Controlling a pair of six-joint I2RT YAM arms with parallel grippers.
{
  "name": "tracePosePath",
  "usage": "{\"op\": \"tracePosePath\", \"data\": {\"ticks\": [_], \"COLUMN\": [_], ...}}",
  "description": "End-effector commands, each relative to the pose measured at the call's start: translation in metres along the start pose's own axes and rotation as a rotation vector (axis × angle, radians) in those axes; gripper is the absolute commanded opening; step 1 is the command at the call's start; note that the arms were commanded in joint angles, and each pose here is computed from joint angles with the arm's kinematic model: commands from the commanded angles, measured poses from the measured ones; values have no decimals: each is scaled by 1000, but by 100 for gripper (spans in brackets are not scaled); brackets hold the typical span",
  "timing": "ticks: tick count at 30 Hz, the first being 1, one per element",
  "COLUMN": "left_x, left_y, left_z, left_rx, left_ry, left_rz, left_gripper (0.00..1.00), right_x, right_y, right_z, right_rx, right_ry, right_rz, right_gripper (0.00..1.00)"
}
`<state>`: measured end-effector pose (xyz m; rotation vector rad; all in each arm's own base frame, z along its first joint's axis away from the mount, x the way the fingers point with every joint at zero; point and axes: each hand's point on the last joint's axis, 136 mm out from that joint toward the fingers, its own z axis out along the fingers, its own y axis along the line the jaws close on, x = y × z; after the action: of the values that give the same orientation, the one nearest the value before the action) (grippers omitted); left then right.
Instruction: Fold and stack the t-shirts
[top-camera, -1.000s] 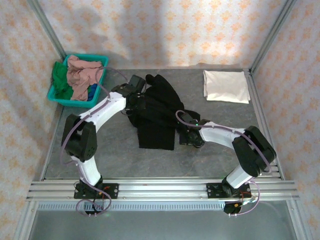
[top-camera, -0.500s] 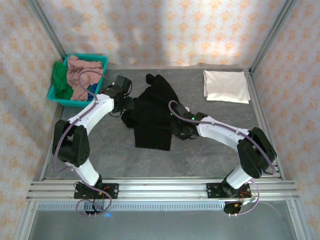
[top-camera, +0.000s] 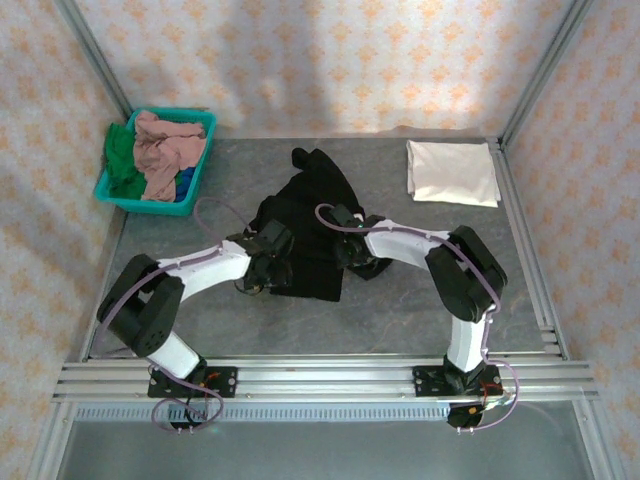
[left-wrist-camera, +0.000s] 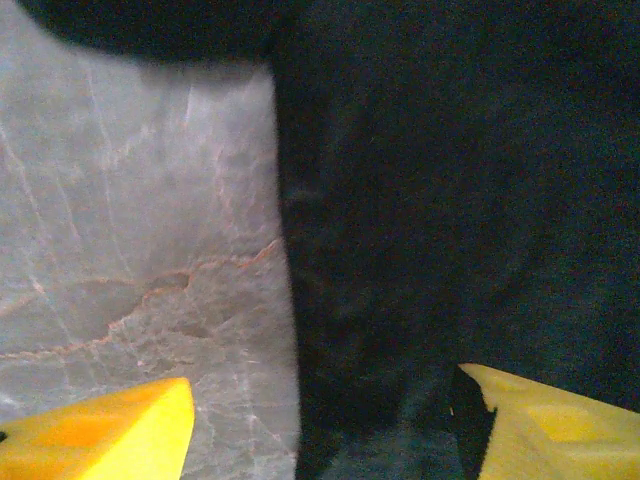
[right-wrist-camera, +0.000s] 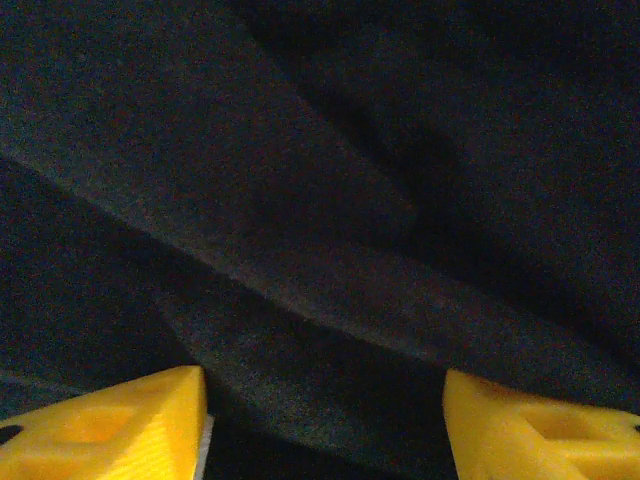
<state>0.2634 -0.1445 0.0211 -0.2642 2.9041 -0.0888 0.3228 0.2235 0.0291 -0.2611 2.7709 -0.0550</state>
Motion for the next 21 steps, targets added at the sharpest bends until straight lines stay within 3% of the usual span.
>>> {"op": "tracePosePath", "data": {"ticks": [1, 5, 8, 11, 16, 21], "left_x": [-5, 2, -7, -27, -81, -143], "left_y": [-10, -11, -11, -18, 3, 46], "left_z": [11, 32, 30, 8, -75, -227], "left_rx": [24, 0, -34, -22, 37, 132], "left_ry": [-16, 39, 34, -10, -158, -513], "left_rz": [-35, -19, -1, 23, -25, -108], "left_gripper": [70, 52, 19, 0, 0, 0], "right_x": [-2, -6, -17, -31, -62, -93], "right_y": [-11, -23, -31, -44, -89, -142], "right_z": [2, -2, -13, -34, -106, -234], "right_rx": [39, 65, 60, 75, 156, 206], "right_ry": [7, -7, -42, -95, -266, -582], "right_rz": [-16, 7, 36, 52, 112, 228], "right_gripper": [50, 27, 12, 0, 0, 0]}}
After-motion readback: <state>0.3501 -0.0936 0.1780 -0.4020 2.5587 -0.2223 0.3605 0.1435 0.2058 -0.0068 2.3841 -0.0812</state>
